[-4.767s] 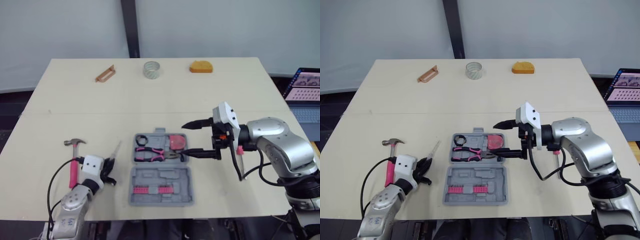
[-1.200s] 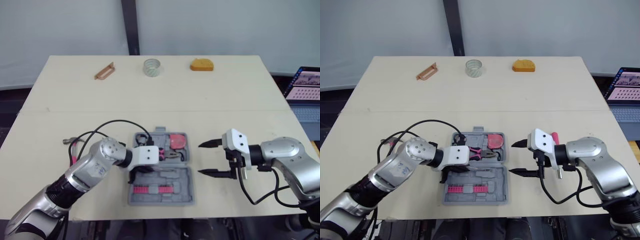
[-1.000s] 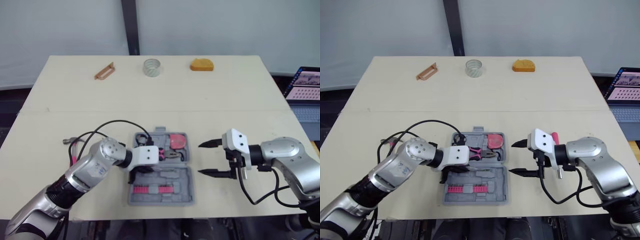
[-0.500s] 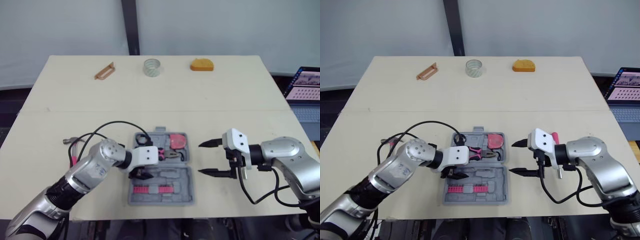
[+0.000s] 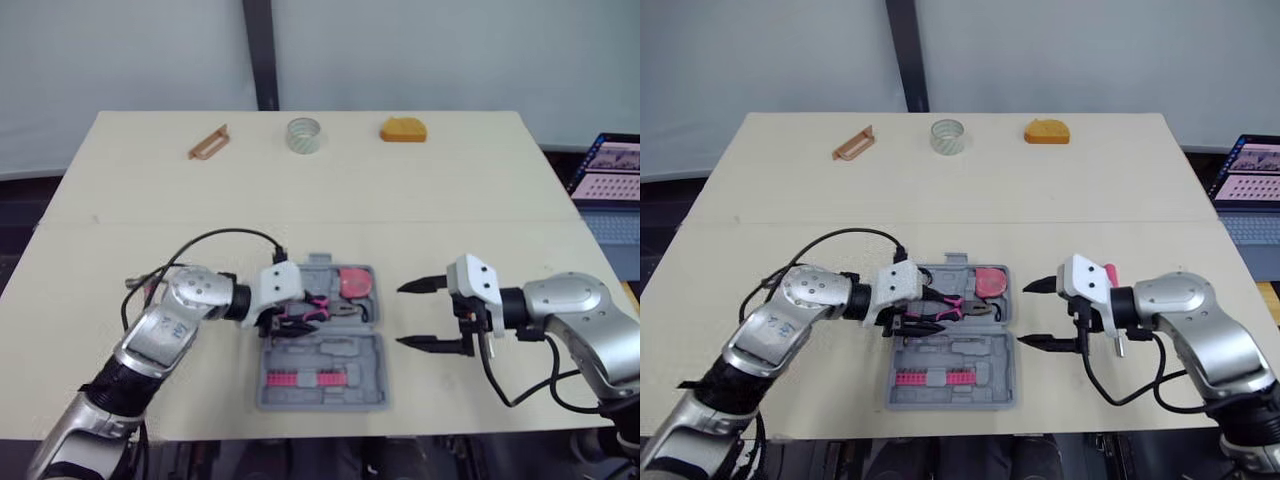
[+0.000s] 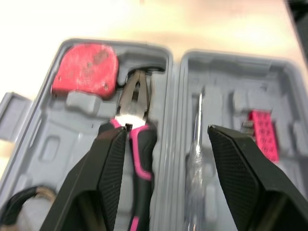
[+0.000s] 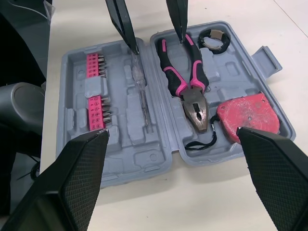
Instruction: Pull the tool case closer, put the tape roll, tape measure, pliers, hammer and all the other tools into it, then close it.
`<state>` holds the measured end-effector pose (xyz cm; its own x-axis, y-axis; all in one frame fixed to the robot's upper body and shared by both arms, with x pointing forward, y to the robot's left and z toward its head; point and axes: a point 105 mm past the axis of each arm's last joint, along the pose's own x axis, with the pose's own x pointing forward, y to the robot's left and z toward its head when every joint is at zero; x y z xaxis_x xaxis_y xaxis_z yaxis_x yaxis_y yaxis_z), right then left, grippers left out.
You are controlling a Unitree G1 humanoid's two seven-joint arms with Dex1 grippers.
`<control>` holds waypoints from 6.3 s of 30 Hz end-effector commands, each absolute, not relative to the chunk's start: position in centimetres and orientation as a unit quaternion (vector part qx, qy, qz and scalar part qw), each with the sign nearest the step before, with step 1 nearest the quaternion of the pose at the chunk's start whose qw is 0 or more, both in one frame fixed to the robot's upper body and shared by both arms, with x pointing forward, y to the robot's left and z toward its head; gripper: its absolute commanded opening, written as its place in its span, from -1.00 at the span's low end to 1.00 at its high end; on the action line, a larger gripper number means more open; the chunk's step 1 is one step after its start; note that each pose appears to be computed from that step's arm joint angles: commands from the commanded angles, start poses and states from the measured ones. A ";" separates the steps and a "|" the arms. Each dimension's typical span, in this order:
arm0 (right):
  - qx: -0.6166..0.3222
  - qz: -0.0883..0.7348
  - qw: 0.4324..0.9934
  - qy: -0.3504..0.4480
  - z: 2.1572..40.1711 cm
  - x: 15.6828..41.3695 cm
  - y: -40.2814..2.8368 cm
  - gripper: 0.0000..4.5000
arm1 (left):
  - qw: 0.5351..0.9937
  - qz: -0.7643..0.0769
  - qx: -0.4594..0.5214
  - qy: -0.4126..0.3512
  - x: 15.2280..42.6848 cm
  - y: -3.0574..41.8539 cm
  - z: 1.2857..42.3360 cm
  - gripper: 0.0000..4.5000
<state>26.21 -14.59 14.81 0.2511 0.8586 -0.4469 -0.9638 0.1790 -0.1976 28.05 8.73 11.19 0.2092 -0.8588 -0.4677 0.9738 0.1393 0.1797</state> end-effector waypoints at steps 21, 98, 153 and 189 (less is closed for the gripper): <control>-0.227 0.595 0.765 0.099 16.3 26.1 -15.0 1.00 | 0.755 -0.617 0.187 0.119 27.3 9.0 6.4 -0.98; -0.065 0.455 0.879 0.125 16.4 27.8 -23.2 1.00 | 0.887 -0.442 0.051 0.123 27.3 20.4 13.6 0.99; -0.043 0.483 0.871 0.086 16.2 28.1 -18.4 1.00 | 0.989 0.092 -0.032 0.112 25.3 32.5 8.9 0.99; -0.117 0.649 0.751 0.016 20.5 28.9 -9.0 1.00 | 0.973 0.118 -0.024 0.195 31.2 31.4 3.7 0.00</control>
<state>29.05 -9.16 19.35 0.1678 0.9656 -0.1986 -0.9830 0.1487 -0.1075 31.34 31.70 4.99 0.9124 0.2310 -0.3379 -0.2465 0.9691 -0.0030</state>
